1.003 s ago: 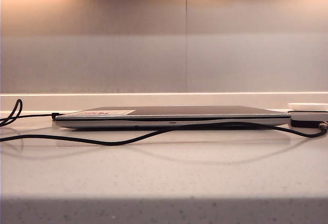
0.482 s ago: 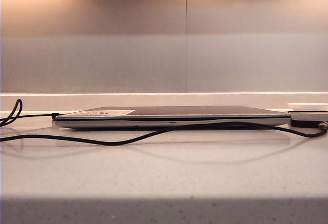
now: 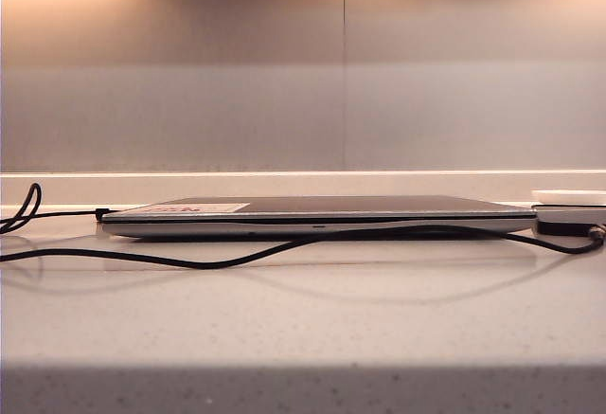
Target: Pick up the charging cable and the phone, plug the charging cable into the charging port on the phone, and finally place them back on the table.
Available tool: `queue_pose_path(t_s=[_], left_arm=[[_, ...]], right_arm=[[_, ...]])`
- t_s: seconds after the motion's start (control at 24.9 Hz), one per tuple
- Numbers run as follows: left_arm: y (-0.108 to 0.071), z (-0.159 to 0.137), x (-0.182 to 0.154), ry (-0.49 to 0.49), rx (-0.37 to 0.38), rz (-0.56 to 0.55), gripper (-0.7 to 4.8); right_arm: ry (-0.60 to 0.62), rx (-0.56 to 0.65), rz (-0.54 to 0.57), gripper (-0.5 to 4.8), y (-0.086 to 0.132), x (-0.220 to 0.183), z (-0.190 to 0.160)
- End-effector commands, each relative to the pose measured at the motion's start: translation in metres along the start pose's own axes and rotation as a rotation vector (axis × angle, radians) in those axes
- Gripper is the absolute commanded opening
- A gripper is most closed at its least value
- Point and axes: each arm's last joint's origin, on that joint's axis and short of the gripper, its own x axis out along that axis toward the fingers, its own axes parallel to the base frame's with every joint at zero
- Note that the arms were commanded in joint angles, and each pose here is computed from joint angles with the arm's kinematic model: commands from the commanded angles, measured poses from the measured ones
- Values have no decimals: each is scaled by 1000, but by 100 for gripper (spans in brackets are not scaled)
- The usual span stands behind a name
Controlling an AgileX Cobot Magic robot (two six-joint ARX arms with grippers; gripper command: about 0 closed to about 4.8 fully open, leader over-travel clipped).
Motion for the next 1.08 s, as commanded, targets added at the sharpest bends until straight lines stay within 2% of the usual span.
queue_pose_path(t_s=[0.04,0.24,0.36,0.52,0.76,1.08], left_arm=[[0,3,0,-16,2,-4,-6],[0,3,0,-16,2,-4,-6],[0,3,0,-16,2,-4,-6],[0,3,0,-16,2,-4,-6],[0,3,0,-16,2,-4,-6],[0,3,0,-16,2,-4,-6]], right_arm=[[-57,-11,2,-1,1,-3,5],[-214,-38,-81,-1,2,-12,5],[-415,-64,-122,-1,4,-10,-15],[-586,-73,-110,-1,1,-6,-47],[-692,-77,-94,-1,-7,-4,-92],[-735,-79,-87,-1,-13,7,-118]])
